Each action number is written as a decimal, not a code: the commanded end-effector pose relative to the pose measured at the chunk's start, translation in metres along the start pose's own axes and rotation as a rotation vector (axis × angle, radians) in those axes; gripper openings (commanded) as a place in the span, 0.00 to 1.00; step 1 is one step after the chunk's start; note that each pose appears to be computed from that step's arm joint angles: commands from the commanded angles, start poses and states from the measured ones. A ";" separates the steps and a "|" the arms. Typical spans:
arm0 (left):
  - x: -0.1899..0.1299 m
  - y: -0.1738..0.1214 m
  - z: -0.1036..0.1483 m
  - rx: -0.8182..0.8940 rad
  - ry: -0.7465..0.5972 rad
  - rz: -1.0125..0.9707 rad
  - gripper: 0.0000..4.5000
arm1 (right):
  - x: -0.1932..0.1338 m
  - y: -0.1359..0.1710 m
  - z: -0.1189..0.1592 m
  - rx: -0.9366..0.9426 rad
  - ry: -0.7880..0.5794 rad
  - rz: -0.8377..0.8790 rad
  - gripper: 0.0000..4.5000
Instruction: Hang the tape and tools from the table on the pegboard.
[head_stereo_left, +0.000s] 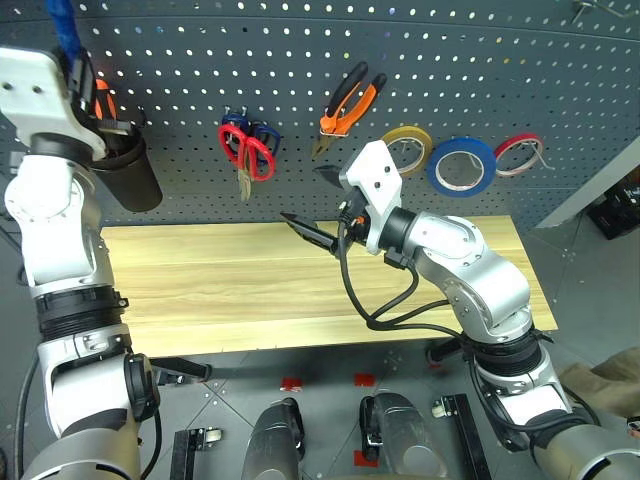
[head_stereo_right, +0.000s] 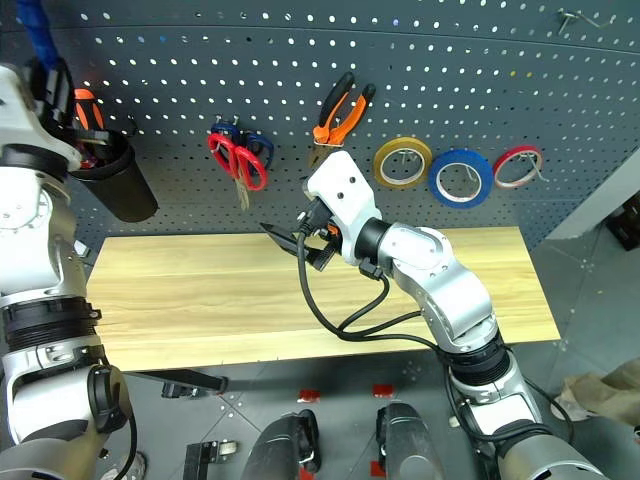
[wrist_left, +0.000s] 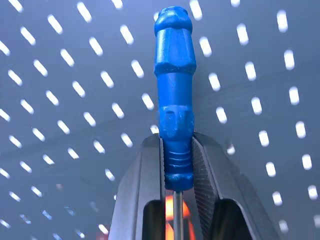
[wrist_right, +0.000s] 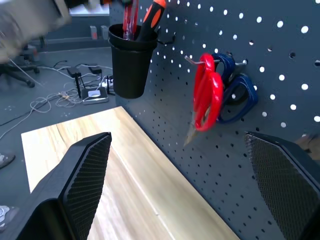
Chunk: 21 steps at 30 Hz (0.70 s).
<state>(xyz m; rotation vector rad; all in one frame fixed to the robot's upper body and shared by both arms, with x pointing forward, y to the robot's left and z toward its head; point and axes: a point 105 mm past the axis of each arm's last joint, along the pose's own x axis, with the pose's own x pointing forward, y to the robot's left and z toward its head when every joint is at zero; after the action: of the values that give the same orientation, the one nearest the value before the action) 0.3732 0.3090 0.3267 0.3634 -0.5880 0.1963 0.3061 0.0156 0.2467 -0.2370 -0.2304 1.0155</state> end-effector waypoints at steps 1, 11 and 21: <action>-0.002 0.004 0.006 0.027 -0.059 0.034 0.09 | -0.002 0.009 0.022 -0.027 -0.077 0.017 1.00; -0.025 0.009 -0.005 0.013 -0.066 0.130 0.60 | -0.002 0.009 0.026 0.010 -0.101 0.032 1.00; -0.060 -0.041 -0.008 0.030 -0.024 -0.059 0.72 | -0.010 -0.003 0.011 0.001 -0.058 -0.020 1.00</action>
<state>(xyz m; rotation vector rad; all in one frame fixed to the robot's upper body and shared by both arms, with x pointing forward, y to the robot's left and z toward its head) 0.3471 0.2758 0.2682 0.3957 -0.5775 0.1629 0.3015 0.0131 0.2499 -0.2098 -0.2436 1.0212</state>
